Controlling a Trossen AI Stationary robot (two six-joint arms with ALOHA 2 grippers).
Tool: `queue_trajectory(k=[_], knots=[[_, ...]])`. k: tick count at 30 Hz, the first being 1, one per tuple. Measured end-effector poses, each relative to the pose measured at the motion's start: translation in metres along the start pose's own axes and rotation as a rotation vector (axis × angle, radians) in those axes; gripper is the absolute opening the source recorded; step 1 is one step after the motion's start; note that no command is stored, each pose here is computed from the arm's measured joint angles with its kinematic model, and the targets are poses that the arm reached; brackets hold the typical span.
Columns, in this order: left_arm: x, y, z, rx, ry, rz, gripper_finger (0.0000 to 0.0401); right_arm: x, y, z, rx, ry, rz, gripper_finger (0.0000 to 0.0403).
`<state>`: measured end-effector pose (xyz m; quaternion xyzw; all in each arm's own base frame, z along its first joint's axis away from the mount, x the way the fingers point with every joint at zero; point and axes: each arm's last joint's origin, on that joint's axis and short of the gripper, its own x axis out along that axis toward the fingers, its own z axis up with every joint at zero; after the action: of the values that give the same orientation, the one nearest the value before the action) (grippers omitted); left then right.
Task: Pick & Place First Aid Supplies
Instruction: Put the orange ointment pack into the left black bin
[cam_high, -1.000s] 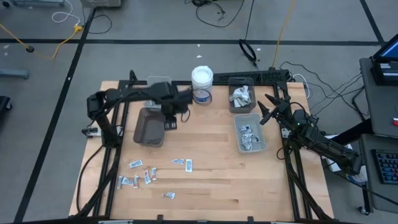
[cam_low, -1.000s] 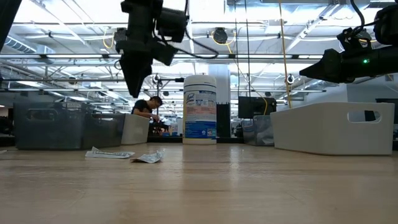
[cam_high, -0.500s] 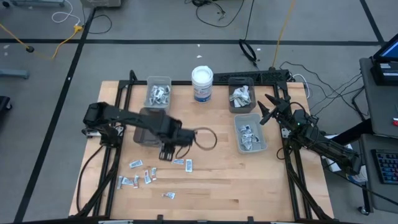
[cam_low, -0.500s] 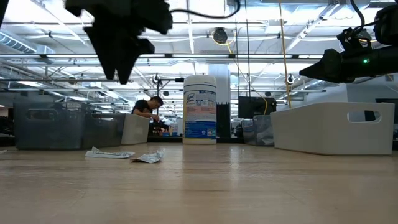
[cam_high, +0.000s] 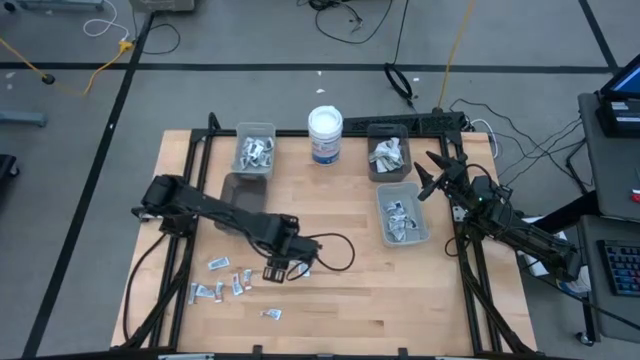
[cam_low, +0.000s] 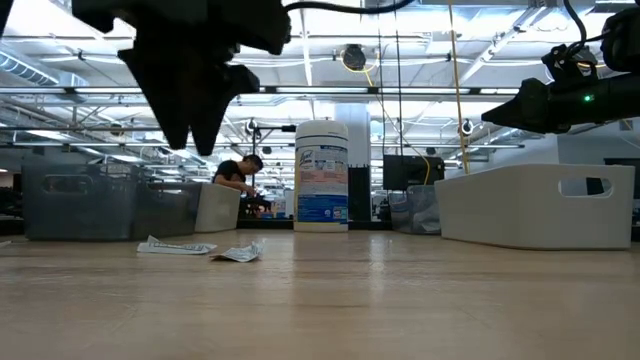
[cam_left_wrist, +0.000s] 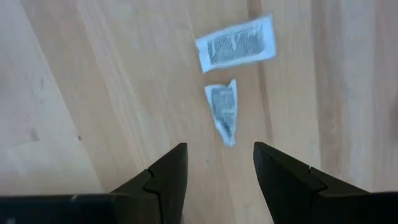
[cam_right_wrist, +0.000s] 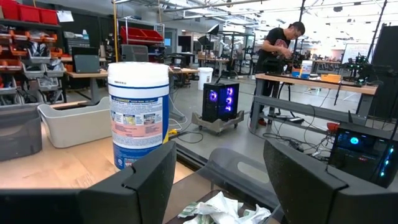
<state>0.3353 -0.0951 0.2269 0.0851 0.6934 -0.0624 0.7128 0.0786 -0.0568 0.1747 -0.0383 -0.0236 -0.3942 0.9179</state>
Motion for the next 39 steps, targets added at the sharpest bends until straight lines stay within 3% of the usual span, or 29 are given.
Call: queue_trajectory(k=[12, 27, 31, 39], knots=[[0.050, -0.005, 0.017, -0.010, 0.109, 0.014, 0.0189, 0.000, 0.000, 0.000, 0.000, 0.001, 0.000, 0.0238], [0.082, -0.013, 0.026, -0.023, 0.144, -0.003, 0.0184, 0.000, 0.000, 0.000, 0.000, 0.000, 0.000, 0.0238], [0.082, -0.013, 0.027, -0.024, 0.138, -0.003, 0.0146, 0.000, 0.000, 0.000, 0.000, 0.000, 0.000, 0.0238], [0.083, -0.011, 0.027, -0.093, 0.141, -0.011, 0.0013, 0.000, 0.000, 0.000, 0.000, 0.001, 0.000, 0.0238]])
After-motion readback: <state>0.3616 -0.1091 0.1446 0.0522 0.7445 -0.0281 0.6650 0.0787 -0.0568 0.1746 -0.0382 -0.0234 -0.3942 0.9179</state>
